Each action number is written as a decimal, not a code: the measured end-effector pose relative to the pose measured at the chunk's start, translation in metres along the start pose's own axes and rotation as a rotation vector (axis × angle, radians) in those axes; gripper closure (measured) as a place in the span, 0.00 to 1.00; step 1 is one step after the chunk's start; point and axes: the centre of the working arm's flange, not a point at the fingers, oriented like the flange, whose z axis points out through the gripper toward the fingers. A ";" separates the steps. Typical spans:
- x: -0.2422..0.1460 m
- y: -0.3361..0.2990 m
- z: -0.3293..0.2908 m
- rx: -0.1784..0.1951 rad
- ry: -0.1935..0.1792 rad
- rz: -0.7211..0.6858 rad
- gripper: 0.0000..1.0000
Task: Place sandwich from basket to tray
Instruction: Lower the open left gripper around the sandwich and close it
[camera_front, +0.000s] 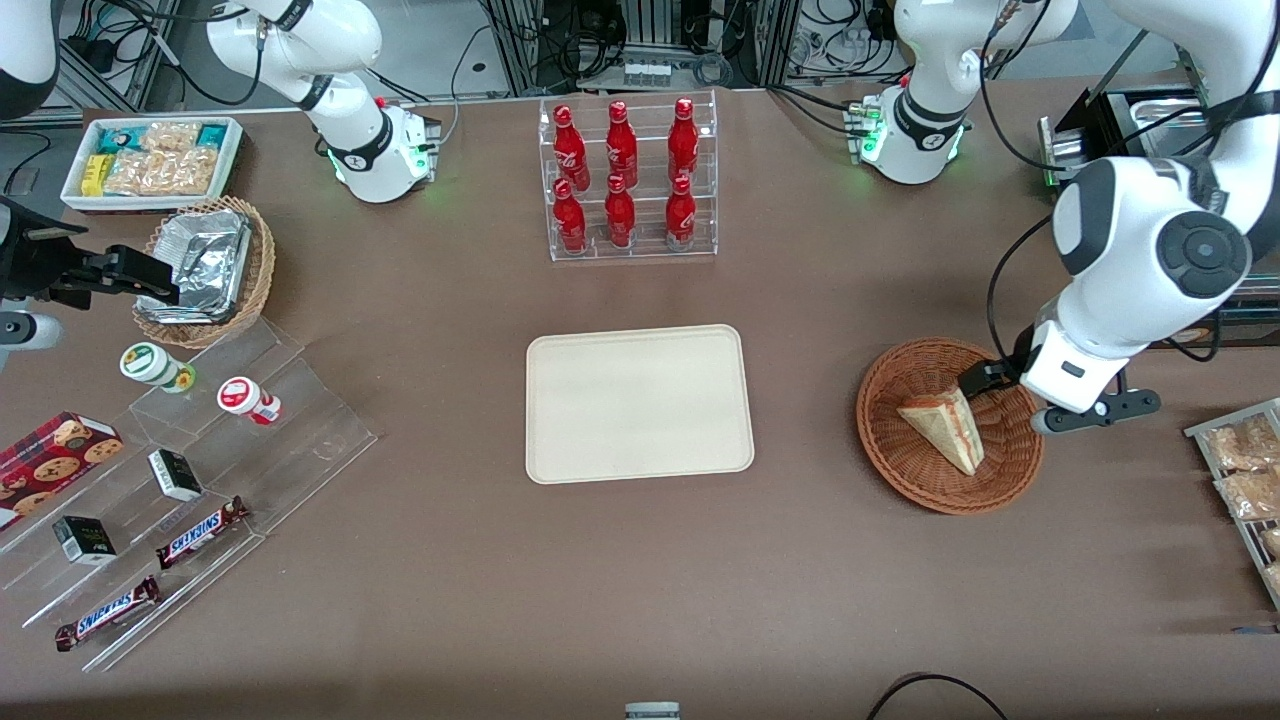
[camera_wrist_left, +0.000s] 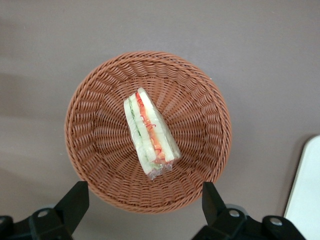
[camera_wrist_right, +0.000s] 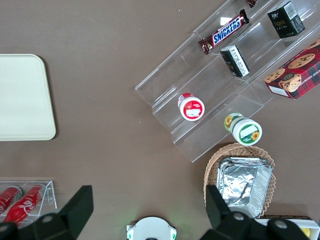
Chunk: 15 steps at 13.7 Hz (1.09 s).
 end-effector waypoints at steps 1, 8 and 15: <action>-0.004 -0.001 0.010 -0.005 0.012 -0.042 0.00; -0.023 -0.007 0.051 -0.023 0.040 -0.259 0.00; -0.019 -0.005 0.081 -0.038 0.055 -0.285 0.00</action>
